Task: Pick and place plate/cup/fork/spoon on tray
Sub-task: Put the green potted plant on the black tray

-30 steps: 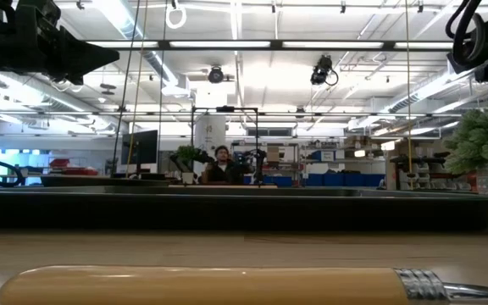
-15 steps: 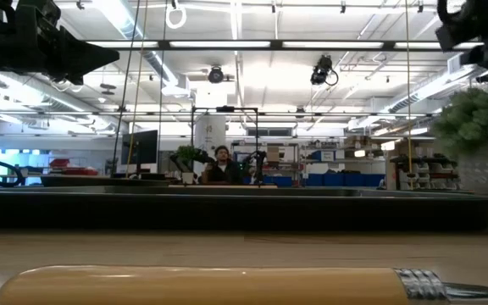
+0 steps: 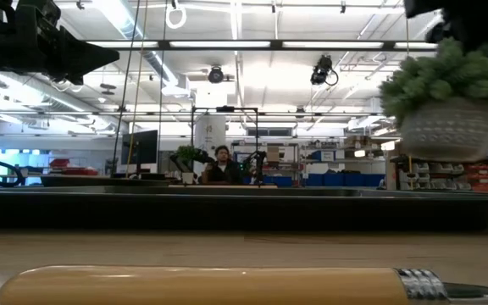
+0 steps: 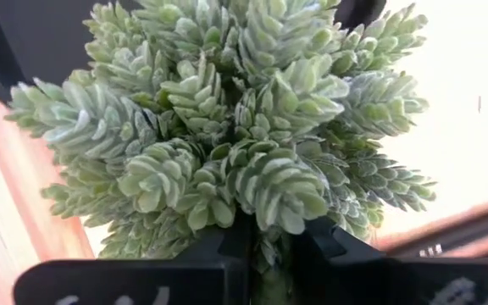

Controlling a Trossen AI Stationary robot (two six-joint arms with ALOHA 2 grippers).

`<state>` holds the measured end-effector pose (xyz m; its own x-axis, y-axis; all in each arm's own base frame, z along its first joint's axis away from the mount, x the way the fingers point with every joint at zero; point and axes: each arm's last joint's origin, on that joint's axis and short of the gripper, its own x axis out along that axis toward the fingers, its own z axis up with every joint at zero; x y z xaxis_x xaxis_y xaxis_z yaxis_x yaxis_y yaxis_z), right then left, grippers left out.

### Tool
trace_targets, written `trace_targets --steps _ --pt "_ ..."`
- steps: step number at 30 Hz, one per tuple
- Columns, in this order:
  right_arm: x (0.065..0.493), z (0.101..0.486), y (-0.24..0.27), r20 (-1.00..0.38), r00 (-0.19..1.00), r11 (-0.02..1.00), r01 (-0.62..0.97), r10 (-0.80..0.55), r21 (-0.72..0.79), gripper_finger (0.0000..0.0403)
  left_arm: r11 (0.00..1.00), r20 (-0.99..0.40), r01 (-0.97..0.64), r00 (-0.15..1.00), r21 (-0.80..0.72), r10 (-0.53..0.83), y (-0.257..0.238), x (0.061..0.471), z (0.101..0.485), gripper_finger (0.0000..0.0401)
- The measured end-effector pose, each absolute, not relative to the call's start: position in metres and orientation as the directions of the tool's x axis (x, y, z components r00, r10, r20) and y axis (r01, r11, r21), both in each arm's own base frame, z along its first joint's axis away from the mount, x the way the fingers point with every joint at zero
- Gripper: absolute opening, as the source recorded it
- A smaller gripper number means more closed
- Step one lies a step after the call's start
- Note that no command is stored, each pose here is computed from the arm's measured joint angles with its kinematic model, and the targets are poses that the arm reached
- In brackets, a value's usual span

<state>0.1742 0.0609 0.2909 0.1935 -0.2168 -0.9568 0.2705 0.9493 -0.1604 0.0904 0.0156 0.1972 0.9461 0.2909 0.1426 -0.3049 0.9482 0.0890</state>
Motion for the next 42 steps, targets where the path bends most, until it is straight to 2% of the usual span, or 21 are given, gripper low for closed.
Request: trace_targets --steps 6,11,16,22,26,32,38,42 --pt "0.201 0.290 0.045 -0.933 0.294 0.960 0.243 -0.209 -0.138 0.0052 0.948 0.143 -0.305 0.946 0.089 0.291 0.016 0.090 0.197 0.0011" --pt "0.228 0.279 0.028 -0.919 0.320 0.965 0.198 -0.229 -0.171 0.0052 0.948 0.142 -0.305 0.946 0.089 0.291 0.016 0.090 0.197 0.0011" --pt "0.253 0.261 0.010 -0.923 0.287 0.963 0.157 -0.257 -0.220 0.0053 0.948 0.142 -0.305 0.946 0.089 0.291 0.016 0.090 0.197 0.0011" --pt "0.272 0.235 -0.009 -0.932 0.191 0.948 0.141 -0.309 -0.285 0.0053 0.948 0.143 -0.305 0.946 0.089 0.291 0.016 0.090 0.197 0.0011" --pt "0.274 0.226 -0.018 -0.934 0.115 0.935 0.148 -0.339 -0.321 0.0053 0.948 0.143 -0.305 0.946 0.089 0.291 0.016 0.090 0.197 0.0011" --pt "0.263 0.226 -0.020 -0.950 0.024 0.939 0.163 -0.310 -0.302 0.0053 0.948 0.143 -0.305 0.946 0.089 0.291 0.016 0.090 0.197 0.0011" --pt "0.256 0.235 -0.015 -0.976 0.056 0.963 0.180 -0.213 -0.200 0.0053 0.948 0.143 -0.305 0.946 0.089 0.291 0.016 0.090 0.197 0.0011" --pt "0.254 0.241 -0.012 -0.972 0.102 0.965 0.176 -0.213 -0.193 0.0053 0.948 0.143 -0.305 0.946 0.089 0.291 0.016 0.090 0.197 0.0011"
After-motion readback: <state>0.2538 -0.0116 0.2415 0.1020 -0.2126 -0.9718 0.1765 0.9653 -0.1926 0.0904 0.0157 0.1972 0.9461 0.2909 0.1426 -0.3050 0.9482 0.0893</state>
